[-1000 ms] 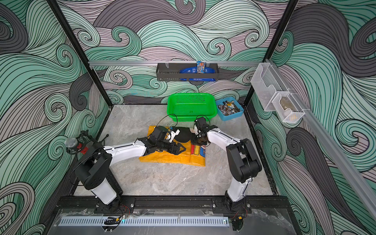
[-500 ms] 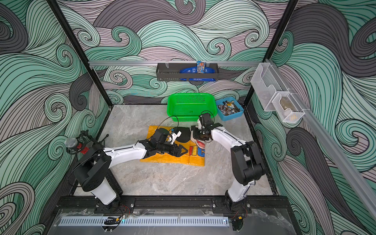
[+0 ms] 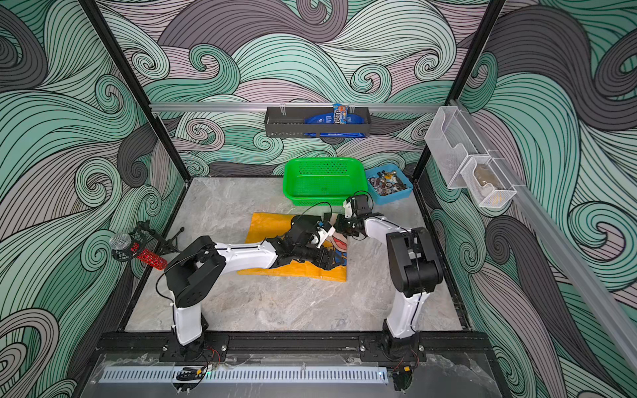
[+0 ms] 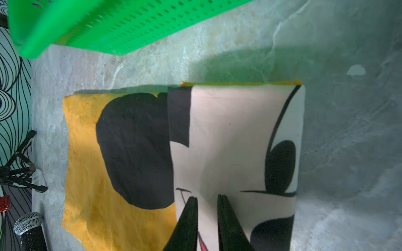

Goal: Roll up the pillowcase
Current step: Roll the pillowcase at the center of the board.

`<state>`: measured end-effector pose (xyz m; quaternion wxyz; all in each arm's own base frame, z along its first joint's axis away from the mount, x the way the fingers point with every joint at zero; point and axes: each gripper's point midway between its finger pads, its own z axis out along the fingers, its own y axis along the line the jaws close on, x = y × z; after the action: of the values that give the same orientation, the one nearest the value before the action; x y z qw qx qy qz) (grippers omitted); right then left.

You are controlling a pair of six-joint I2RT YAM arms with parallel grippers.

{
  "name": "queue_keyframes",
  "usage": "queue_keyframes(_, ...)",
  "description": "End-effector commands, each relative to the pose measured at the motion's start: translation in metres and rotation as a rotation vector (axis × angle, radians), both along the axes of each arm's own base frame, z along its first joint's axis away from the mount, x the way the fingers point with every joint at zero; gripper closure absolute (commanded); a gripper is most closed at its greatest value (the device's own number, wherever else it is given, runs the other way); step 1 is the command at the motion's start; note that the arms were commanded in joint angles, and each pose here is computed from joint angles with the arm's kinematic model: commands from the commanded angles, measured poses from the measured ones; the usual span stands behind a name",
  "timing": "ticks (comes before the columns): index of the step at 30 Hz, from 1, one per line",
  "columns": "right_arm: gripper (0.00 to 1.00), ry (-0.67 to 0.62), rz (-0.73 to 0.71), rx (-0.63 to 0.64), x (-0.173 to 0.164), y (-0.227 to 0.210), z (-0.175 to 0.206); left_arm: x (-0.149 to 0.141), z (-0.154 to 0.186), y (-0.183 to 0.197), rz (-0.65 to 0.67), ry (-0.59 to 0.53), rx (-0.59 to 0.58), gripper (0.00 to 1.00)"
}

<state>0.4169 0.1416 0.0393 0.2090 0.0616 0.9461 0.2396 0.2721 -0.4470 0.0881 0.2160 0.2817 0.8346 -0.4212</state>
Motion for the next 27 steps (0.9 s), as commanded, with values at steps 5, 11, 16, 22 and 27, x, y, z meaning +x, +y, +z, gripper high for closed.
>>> queue_keyframes(5,0.79,-0.08,0.032,0.037,0.003,0.002,-0.015,-0.012,-0.055,0.001,-0.054,-0.036,0.191,0.16)
queue_keyframes(11,0.77,-0.151,0.031,0.057,0.008,-0.006,0.016,-0.017,-0.076,0.006,-0.078,-0.051,0.292,0.16)
queue_keyframes(16,0.65,-0.176,0.002,0.044,-0.008,-0.031,0.039,-0.012,-0.044,0.001,-0.073,-0.098,0.265,0.16)
queue_keyframes(22,0.54,-0.066,0.001,0.025,-0.046,-0.057,0.016,0.002,0.008,-0.002,-0.049,-0.19,0.223,0.15)
queue_keyframes(27,0.49,0.009,0.037,0.035,-0.064,-0.053,-0.001,0.019,0.024,0.007,0.001,-0.222,0.232,0.15)
